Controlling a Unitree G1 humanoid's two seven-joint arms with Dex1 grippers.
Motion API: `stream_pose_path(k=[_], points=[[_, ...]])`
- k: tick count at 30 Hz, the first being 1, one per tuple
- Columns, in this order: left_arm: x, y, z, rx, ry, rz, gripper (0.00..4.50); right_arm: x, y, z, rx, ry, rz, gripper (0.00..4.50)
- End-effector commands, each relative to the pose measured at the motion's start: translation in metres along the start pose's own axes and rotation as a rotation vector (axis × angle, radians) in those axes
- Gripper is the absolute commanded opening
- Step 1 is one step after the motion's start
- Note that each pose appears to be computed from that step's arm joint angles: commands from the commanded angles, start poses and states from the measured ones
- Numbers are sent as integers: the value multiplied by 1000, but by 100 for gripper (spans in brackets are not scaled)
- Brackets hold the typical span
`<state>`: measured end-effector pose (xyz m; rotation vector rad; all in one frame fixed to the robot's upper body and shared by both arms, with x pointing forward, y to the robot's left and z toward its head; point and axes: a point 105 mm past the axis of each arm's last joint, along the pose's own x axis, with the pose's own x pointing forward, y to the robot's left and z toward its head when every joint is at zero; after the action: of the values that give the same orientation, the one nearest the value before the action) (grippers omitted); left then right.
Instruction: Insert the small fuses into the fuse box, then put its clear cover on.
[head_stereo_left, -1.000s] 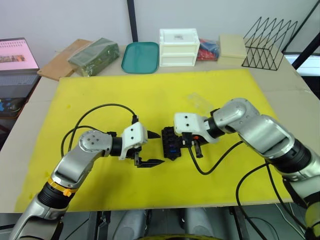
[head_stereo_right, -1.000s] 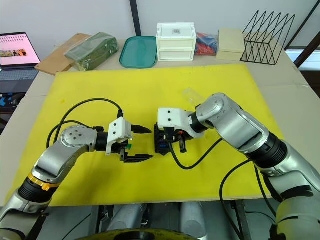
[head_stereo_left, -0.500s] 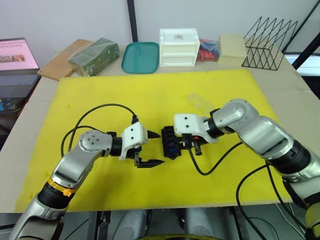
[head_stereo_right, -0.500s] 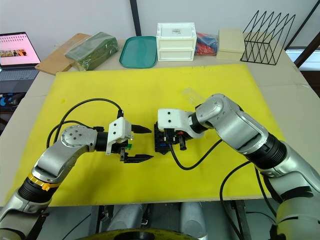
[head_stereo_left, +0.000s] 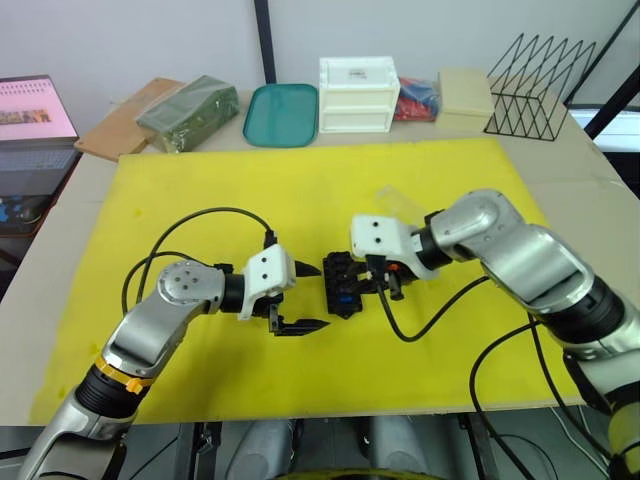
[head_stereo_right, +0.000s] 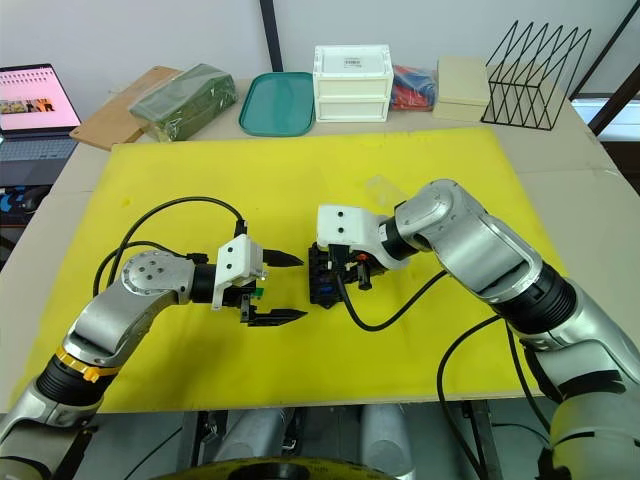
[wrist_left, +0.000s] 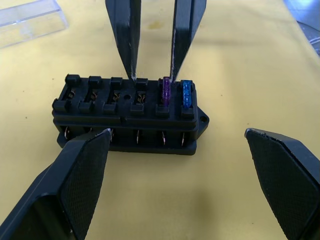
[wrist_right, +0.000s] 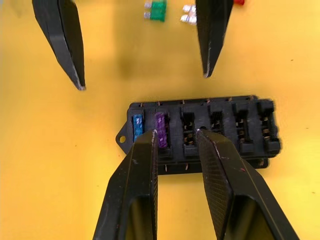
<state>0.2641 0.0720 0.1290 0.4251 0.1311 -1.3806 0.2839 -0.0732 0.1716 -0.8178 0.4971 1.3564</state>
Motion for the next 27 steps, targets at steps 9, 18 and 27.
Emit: stream_pose_path(k=[9,18,27], points=[[-2,1,7,31,-12,5,450,-8,7,15,-7,-112,29,3],[-3,1,7,32,-12,2,450,1,7,5,6,-89,13,3],[-3,1,8,33,-9,3,450,13,9,-16,43,-49,25,3]])
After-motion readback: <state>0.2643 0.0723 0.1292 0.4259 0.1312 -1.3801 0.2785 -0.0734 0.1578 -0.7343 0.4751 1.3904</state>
